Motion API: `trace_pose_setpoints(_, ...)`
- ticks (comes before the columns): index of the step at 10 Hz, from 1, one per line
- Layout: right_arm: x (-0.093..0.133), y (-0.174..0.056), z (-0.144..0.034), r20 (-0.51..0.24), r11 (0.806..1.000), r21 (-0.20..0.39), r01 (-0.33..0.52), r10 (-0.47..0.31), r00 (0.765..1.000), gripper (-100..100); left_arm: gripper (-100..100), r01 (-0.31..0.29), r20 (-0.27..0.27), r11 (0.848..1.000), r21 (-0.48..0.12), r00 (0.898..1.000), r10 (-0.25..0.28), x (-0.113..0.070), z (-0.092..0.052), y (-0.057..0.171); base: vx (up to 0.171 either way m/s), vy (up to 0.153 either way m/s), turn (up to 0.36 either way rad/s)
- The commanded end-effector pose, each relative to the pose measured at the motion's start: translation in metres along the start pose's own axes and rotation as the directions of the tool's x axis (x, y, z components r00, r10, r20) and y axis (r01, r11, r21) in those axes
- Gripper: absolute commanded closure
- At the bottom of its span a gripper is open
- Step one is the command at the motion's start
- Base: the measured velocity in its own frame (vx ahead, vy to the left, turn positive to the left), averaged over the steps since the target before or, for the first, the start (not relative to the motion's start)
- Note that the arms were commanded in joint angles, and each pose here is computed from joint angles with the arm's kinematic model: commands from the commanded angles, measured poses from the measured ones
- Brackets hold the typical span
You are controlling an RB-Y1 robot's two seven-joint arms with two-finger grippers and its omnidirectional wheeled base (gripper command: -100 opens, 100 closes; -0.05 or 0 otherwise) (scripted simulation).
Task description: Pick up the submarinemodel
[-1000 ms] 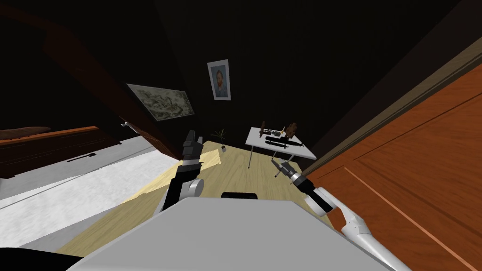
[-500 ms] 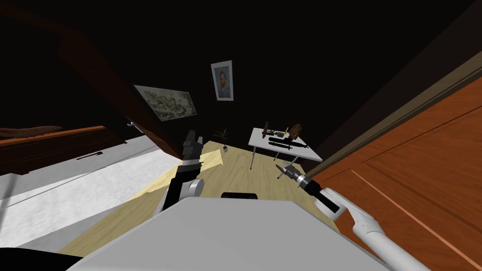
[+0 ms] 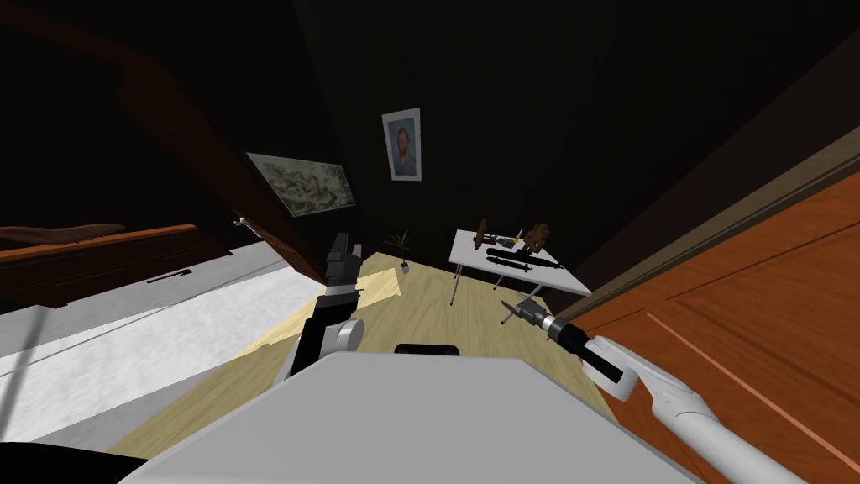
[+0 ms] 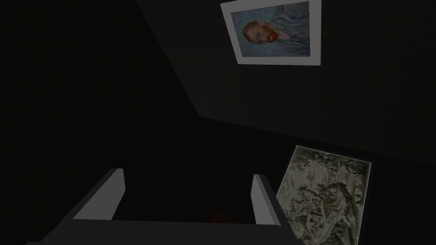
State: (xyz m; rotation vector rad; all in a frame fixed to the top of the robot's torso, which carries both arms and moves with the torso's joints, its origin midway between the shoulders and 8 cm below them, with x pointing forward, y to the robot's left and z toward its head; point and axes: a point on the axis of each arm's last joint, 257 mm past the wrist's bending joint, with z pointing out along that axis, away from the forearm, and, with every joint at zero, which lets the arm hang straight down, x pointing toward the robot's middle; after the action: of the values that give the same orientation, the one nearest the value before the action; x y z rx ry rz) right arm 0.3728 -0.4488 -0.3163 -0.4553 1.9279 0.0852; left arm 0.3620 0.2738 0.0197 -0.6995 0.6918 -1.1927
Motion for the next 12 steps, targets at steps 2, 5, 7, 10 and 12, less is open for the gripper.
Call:
trace_pose_setpoints(2, 0.024, -0.021, -0.011, -0.075, 0.996, 0.011, 0.085, -0.084, 0.994, -100, 0, 0.000, 0.000, 1.000, 0.000, 1.000, 0.000, 0.000, 0.000, 0.000, 0.040, 0.038, 0.029)
trace_pose_setpoints(5, 0.047, -0.047, -0.027, -0.155, 0.987, 0.026, 0.157, -0.151, 0.976, -100, 0, 0.000, 0.000, 1.000, 0.000, 1.000, 0.000, 0.000, 0.000, 0.000, 0.091, 0.071, 0.037)
trace_pose_setpoints(7, 0.062, -0.069, -0.041, -0.219, 0.973, 0.024, 0.228, -0.217, 0.951, -100, 0, 0.000, 0.000, 1.000, 0.000, 1.000, 0.000, 0.000, 0.000, 0.000, 0.094, 0.084, 0.054)
trace_pose_setpoints(10, 0.079, -0.106, -0.068, -0.323, 0.933, -0.006, 0.359, -0.342, 0.882, -100, 0, 0.000, 0.000, 1.000, 0.000, 1.000, 0.000, 0.000, 0.000, 0.000, 0.112, 0.069, 0.052)
trace_pose_setpoints(12, 0.087, -0.128, -0.084, -0.378, 0.909, -0.023, 0.416, -0.393, 0.838, -100, 0, 0.000, 0.000, 1.000, 0.000, 1.000, 0.000, 0.000, 0.000, 0.000, 0.119, 0.069, 0.052)
